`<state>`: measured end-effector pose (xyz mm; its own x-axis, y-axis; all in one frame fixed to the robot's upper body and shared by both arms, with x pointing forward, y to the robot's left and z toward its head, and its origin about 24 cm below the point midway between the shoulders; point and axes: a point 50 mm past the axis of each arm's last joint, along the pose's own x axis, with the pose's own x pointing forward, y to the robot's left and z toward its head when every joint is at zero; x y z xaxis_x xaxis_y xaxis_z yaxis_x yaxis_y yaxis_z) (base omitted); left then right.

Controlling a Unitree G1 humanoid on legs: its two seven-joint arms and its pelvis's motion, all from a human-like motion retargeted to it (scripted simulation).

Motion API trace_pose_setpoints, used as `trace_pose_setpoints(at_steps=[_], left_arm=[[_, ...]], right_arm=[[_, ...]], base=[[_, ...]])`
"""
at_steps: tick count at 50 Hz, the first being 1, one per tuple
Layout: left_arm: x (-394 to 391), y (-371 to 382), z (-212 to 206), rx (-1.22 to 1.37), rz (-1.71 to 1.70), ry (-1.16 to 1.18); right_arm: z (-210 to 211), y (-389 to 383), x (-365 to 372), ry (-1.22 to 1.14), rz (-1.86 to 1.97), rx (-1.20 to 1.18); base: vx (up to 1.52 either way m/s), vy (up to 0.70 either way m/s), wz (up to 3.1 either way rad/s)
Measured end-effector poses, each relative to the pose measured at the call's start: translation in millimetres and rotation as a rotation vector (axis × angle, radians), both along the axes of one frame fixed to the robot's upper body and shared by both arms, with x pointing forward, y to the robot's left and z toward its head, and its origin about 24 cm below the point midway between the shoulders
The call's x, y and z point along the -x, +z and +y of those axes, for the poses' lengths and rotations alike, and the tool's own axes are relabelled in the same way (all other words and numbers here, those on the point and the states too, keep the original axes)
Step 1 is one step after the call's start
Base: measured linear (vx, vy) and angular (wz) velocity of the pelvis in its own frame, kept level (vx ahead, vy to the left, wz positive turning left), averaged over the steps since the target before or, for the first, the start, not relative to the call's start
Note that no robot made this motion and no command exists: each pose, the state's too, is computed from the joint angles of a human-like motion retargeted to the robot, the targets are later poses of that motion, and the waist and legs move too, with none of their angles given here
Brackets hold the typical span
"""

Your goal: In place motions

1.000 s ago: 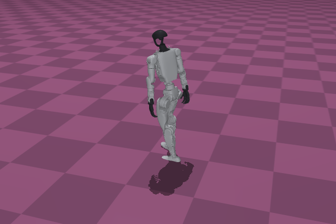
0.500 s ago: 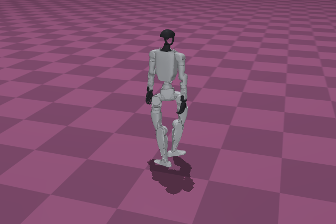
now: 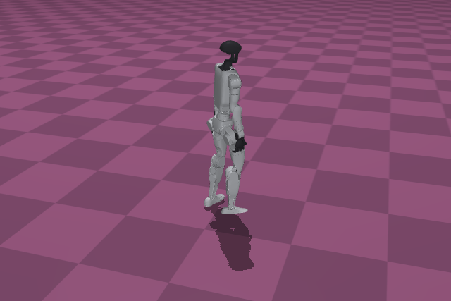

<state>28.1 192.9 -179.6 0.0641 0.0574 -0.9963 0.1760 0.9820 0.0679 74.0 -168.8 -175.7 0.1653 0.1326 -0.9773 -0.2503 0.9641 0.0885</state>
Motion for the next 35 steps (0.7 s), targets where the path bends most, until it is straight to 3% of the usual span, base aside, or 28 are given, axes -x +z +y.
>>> trace_pose_setpoints(at_steps=[12, 19, 35], left_arm=[[-10.1, 0.7, 0.0, 0.008, -0.032, -0.078], [-8.7, 0.3, -2.0, 0.018, -0.039, -0.022], [-42.8, 6.3, 12.0, -0.02, -0.102, -0.143]], right_arm=[[-12.9, -4.4, 49.1, -0.268, 0.188, 0.03], [-18.5, -3.9, 62.4, -0.166, 0.245, 0.079], [-11.9, -2.1, 103.0, -0.158, 0.358, 0.019]], base=[[0.22, -0.18, -0.26], [0.25, -0.25, 0.22], [0.19, -0.37, 2.44]])
